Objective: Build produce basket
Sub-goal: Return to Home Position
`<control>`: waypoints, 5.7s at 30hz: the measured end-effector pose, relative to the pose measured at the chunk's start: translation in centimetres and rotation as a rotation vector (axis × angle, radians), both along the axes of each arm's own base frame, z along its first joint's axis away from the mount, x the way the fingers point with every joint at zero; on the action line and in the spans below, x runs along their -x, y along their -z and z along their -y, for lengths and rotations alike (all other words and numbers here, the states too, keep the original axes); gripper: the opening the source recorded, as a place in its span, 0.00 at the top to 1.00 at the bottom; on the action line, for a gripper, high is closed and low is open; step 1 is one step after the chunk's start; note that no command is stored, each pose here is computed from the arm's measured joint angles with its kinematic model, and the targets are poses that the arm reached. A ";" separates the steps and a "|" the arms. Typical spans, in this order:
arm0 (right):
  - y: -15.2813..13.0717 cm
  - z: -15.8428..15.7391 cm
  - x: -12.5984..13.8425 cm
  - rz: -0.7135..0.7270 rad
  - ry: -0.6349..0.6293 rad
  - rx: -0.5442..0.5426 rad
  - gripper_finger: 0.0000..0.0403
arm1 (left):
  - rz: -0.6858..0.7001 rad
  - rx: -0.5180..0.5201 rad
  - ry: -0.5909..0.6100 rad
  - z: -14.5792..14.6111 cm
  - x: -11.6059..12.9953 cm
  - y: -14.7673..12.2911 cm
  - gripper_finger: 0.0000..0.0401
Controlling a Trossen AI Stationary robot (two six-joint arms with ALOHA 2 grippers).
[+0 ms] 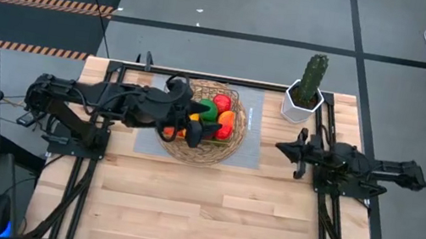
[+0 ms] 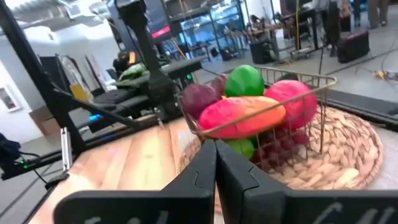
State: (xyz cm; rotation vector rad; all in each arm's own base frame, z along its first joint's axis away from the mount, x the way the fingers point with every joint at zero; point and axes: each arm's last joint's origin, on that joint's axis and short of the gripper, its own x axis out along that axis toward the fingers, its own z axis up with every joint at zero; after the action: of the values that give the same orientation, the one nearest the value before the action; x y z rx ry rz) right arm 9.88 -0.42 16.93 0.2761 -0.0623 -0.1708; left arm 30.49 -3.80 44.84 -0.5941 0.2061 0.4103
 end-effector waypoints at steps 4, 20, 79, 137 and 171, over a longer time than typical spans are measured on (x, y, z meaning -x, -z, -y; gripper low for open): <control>0.1 0.1 0.0 -0.004 0.012 -0.037 0.98 | -0.006 -0.022 0.000 -0.2 0.0 0.0 0.01; 0.2 0.0 0.0 -0.015 -0.019 -0.040 0.97 | 0.046 0.059 -0.025 -0.2 -0.1 -0.2 0.01; 0.1 0.0 0.0 0.001 -0.016 -0.040 0.97 | 0.203 -0.328 0.367 -2.0 20.8 15.8 1.00; 0.1 0.0 0.0 0.001 -0.017 -0.040 0.97 | 0.211 -0.267 0.192 -3.7 20.2 28.5 0.92; 0.1 0.0 0.0 0.001 -0.017 -0.040 0.96 | 0.220 -0.268 0.191 -3.7 20.2 28.4 0.92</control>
State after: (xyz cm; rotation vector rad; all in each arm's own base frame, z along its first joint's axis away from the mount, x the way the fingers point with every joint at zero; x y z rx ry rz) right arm 9.89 -0.46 16.87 0.3164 -0.0573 -0.1550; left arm 10.24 -0.12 16.41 -0.3485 -0.0042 0.1811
